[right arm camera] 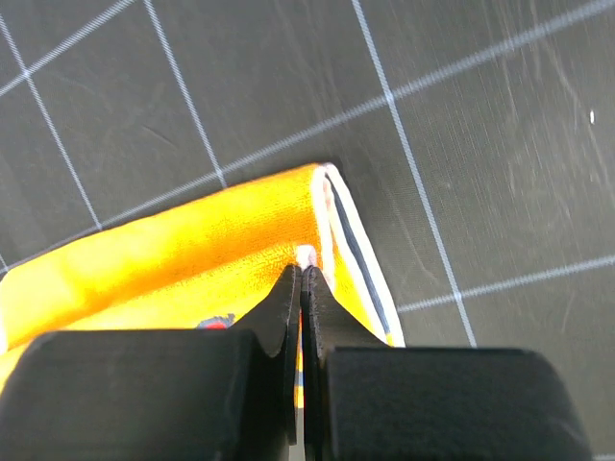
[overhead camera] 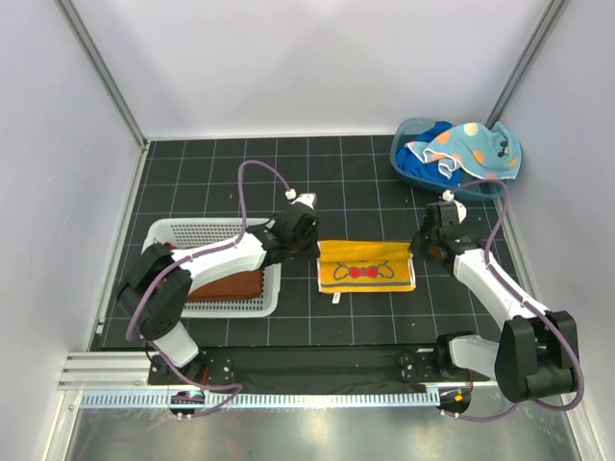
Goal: Fold and stack the towels
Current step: Fold the towel
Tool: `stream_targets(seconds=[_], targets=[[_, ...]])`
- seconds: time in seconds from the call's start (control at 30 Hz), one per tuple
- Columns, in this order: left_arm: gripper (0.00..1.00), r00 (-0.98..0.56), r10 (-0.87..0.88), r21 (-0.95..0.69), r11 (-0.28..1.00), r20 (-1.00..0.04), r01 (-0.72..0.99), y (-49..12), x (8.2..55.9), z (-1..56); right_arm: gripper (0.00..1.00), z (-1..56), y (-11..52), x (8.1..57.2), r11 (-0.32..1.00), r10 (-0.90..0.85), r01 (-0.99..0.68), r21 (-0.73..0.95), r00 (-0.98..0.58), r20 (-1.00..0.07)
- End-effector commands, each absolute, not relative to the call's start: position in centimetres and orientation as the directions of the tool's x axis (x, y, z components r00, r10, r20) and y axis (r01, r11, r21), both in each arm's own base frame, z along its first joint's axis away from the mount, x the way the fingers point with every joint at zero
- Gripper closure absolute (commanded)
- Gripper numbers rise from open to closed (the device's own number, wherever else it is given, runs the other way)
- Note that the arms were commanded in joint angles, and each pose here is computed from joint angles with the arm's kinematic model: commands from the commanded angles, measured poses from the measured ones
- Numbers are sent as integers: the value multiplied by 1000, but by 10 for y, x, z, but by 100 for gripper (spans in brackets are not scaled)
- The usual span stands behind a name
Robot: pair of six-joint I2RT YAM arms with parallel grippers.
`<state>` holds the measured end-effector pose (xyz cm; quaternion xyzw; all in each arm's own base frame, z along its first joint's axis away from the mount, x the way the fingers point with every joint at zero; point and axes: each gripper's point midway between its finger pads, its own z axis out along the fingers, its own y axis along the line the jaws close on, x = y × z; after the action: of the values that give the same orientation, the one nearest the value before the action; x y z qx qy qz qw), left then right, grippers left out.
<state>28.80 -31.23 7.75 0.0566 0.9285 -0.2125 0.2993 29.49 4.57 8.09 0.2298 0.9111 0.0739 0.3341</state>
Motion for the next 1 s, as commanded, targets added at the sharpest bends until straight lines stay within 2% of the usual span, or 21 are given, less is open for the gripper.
stream_targets(seconds=[0.0,0.53,0.97], targets=[[100,-765,-69,-369,901,-640,227,-308,293,105,99,83,41,288,847,529,430,311,-634,-565],[100,-785,-17,-352,899,-620,259,-310,263,97,99,79,39,260,835,549,455,311,-639,-539],[100,-814,12,-311,921,-581,236,-303,246,66,96,67,38,244,816,576,476,328,-626,-526]])
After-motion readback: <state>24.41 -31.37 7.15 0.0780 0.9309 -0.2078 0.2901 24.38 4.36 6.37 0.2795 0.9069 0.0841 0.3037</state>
